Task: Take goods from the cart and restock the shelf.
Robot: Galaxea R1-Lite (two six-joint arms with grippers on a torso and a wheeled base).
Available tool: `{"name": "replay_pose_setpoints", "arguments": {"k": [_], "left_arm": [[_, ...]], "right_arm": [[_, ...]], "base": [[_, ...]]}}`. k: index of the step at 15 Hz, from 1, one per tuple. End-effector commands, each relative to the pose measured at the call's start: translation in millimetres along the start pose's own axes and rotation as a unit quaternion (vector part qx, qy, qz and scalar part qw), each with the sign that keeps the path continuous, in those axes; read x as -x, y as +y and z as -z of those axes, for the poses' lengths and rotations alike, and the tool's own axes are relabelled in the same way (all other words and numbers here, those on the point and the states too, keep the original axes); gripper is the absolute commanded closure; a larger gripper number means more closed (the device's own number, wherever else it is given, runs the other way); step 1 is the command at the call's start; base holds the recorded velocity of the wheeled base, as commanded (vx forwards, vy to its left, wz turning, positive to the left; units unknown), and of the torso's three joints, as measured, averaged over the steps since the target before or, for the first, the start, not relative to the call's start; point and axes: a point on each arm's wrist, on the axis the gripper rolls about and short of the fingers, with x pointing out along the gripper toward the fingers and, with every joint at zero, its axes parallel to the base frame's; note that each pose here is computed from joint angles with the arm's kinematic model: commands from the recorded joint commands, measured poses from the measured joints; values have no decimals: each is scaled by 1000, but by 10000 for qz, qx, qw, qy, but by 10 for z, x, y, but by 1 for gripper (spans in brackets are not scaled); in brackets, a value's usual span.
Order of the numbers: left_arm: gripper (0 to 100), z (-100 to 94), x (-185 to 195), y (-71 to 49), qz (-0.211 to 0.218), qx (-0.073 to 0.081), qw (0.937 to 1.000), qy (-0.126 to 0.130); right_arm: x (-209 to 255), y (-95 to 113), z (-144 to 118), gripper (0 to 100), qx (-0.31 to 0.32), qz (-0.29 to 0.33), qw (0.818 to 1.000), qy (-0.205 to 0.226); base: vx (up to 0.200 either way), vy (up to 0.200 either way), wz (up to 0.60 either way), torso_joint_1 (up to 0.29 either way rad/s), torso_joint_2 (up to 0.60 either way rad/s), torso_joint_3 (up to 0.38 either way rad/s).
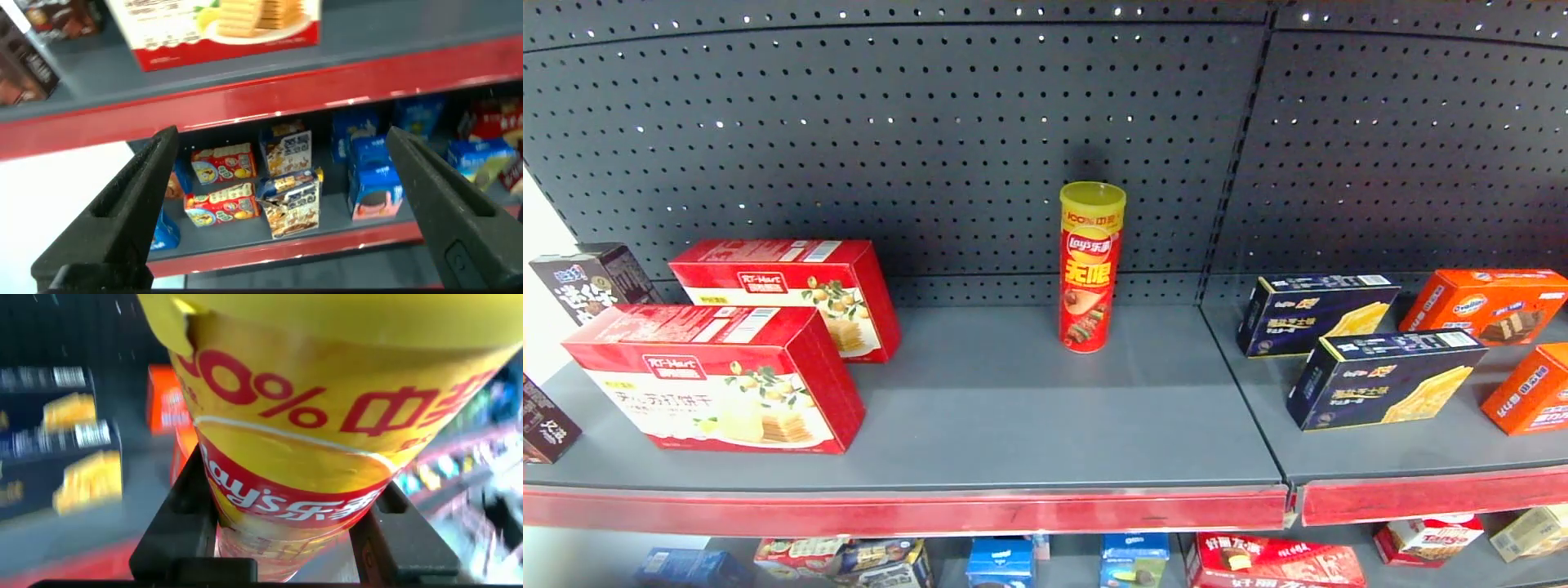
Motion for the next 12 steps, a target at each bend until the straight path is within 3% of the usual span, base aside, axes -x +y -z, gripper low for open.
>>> {"name": "replay_pose_setpoints", "arguments": {"k": [1, 3, 4, 5, 6, 7, 9, 10, 11, 12], "left_arm": [[0, -9, -31, 7, 159, -55, 9997, 181], [0, -68, -22, 12, 147, -4, 9999, 13], [0, -428, 30, 49, 268, 263, 9978, -552], [0, -588, -47, 72, 415, 418, 9973, -427], [0, -588, -47, 72, 415, 418, 9973, -427], [0, -1021, -90, 121, 849, 392, 9933, -680], [0, -1525, -348, 138, 1465, 381, 9867, -599], [0, -1543, -364, 138, 1488, 380, 9864, -593], [0, -1842, -711, 96, 2177, 387, 9746, -360], [0, -2002, -1050, 36, 2537, 406, 9663, -116]], "right_arm": [[359, -123, -33, 100, -247, 245, 9993, -120], [523, -155, -38, 100, -507, 430, 9977, 110], [584, -165, -37, 100, -581, 479, 9971, 138], [632, -172, -25, 100, -580, 486, 9970, 139], [632, -172, -25, 100, -580, 486, 9970, 139], [696, -181, -9, 100, -585, 506, 9969, 120], [746, -199, -42, 100, -585, 516, 9968, 144], [748, -200, -45, 100, -587, 518, 9968, 137], [767, -195, -68, 100, -581, 651, 9961, 131], [793, -196, -74, 100, -588, 707, 9957, 88]], "base": [[0, 0, 0, 0, 0, 0], [0, 0, 0, 0, 0, 0], [0, 0, 0, 0, 0, 0], [0, 0, 0, 0, 0, 0], [0, 0, 0, 0, 0, 0], [0, 0, 0, 0, 0, 0], [0, 0, 0, 0, 0, 0], [0, 0, 0, 0, 0, 0], [0, 0, 0, 0, 0, 0], [0, 0, 0, 0, 0, 0]]}}
